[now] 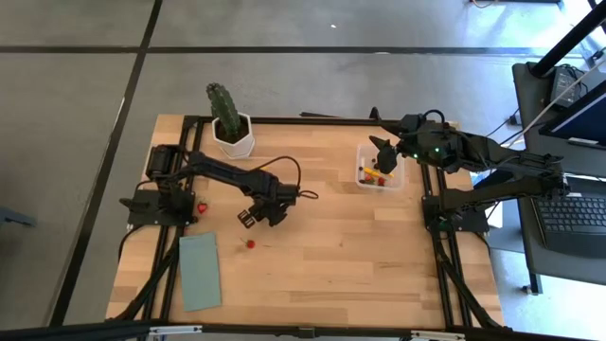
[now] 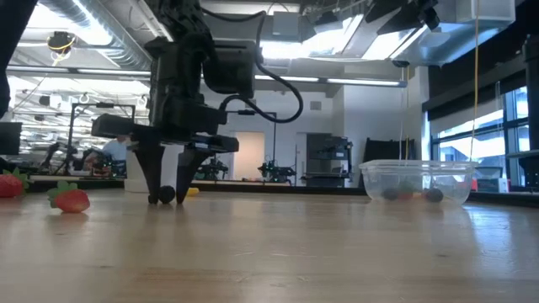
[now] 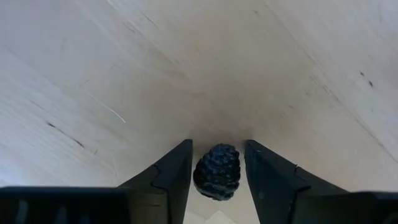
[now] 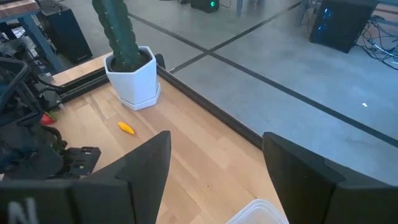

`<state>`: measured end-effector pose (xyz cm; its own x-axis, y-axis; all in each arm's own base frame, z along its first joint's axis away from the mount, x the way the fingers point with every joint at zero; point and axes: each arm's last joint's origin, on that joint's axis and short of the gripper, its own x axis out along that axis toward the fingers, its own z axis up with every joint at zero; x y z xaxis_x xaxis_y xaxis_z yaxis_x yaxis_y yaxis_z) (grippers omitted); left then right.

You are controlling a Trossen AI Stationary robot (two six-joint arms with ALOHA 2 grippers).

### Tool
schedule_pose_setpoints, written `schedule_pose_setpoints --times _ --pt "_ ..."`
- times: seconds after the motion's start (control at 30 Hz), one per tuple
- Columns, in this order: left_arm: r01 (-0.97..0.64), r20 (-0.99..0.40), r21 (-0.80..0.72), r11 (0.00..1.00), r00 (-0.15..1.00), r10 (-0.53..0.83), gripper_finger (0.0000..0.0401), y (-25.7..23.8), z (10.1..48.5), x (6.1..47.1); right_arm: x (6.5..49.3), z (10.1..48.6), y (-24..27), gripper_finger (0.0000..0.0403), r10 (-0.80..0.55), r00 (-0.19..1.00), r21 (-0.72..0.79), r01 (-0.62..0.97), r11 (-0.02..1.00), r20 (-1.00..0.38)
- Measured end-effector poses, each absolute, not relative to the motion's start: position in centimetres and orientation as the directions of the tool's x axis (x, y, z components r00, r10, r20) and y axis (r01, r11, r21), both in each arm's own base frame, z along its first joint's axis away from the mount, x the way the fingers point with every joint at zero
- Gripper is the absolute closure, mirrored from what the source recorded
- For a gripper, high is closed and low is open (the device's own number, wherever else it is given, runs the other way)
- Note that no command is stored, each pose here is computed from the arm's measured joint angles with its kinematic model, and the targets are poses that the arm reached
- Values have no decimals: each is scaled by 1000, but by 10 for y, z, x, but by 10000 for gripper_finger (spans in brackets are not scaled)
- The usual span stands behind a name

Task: Pick and placing Produce into tupperware
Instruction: Put the black berry into the transparent bin

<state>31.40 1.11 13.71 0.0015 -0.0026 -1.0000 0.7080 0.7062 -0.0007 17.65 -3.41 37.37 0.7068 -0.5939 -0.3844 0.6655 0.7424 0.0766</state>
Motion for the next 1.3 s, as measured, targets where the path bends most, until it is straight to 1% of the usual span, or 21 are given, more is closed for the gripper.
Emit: schedule_pose_setpoints --times 0.67,1.03,1.13,1.27,1.3 --pt "700 -999 -20 714 -41 12 264 12 136 310 177 374 -34 148 -594 707 76 666 742 -385" --pt "666 -999 -10 746 -33 16 265 11 135 311 177 374 -34 148 -594 707 76 665 743 -385" --pt "673 -999 0 740 -28 26 278 9 135 311 177 374 -34 148 -594 707 76 666 742 -385" --pt "676 -999 14 737 -26 43 313 8 135 311 177 374 -34 148 -594 707 76 666 742 -385" --pt "676 -999 14 737 -25 42 315 8 135 311 177 374 -34 148 -594 707 76 666 742 -385"
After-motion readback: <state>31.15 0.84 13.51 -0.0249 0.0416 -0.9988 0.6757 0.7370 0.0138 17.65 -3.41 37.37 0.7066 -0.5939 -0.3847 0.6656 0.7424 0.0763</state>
